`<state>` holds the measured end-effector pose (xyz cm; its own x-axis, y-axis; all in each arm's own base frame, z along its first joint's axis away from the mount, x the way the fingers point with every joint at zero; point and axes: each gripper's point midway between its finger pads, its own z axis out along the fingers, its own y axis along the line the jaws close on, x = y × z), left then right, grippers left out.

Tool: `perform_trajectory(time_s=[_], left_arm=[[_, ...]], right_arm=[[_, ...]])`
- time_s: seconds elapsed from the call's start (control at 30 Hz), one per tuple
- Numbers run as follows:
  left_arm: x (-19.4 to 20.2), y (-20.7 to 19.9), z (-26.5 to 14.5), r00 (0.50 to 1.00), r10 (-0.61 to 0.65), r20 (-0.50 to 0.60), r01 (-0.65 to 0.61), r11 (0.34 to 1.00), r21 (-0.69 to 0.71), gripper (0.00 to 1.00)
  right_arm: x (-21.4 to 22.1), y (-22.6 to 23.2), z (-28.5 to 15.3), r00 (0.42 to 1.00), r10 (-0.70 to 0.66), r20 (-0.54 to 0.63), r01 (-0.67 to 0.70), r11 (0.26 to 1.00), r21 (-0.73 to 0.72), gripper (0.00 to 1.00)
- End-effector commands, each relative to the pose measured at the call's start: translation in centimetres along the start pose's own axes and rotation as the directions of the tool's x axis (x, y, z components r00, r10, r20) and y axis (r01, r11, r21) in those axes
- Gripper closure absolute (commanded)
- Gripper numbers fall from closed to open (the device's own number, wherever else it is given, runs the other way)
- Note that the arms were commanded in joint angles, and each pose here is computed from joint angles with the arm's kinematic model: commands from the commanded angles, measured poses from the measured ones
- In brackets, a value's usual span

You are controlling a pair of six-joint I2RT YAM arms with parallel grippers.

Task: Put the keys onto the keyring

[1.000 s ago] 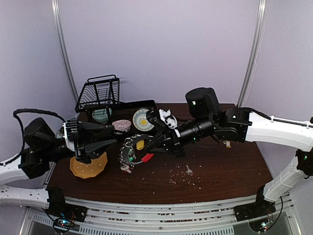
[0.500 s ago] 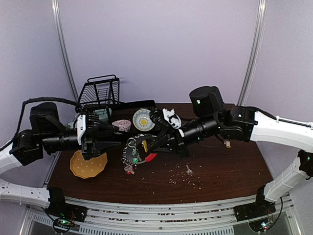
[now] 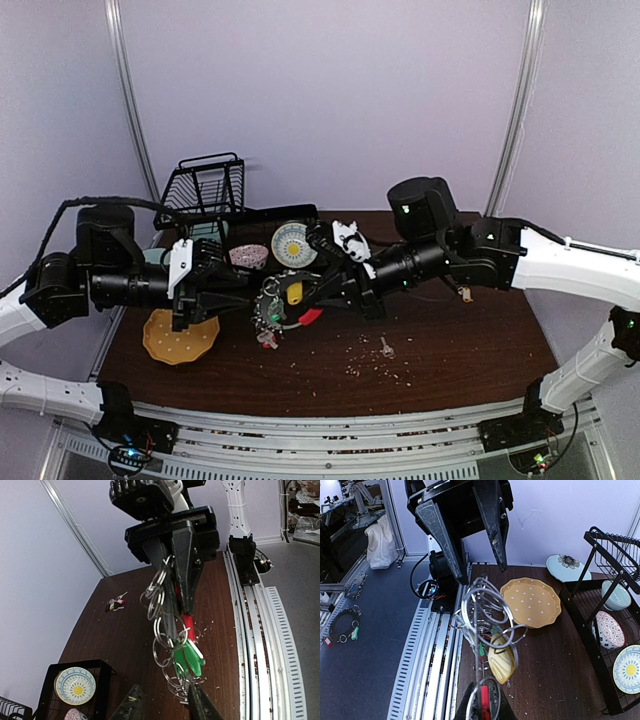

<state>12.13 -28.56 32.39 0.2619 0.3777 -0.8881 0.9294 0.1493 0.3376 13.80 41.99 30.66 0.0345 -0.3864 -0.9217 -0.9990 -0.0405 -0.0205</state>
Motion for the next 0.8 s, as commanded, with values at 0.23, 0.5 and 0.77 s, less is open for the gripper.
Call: perform_trajectory(time_s=[0.23, 0.5, 0.77], left_arm=[[-2.0, 0.6, 0.8, 1.0, 0.007, 0.03, -0.008, 1.0, 0.015, 0.65], [-1.1, 0.3, 1.6, 1.0, 0.029, 0.002, -0.029, 0.999, 0.025, 0.66], [-0.4, 0.4, 1.5, 0.999, 0.031, -0.005, -0.031, 0.999, 0.005, 0.69]], right_arm=[[-1.2, 0.0, -0.7, 0.999, -0.018, 0.029, 0.017, 1.0, 0.02, 1.0], [-1.0, 0.0, -0.6, 0.999, -0.016, 0.029, 0.016, 1.0, 0.02, 1.0], [-1.0, -0.1, -0.5, 0.999, -0.018, 0.03, 0.017, 1.0, 0.017, 1.0]])
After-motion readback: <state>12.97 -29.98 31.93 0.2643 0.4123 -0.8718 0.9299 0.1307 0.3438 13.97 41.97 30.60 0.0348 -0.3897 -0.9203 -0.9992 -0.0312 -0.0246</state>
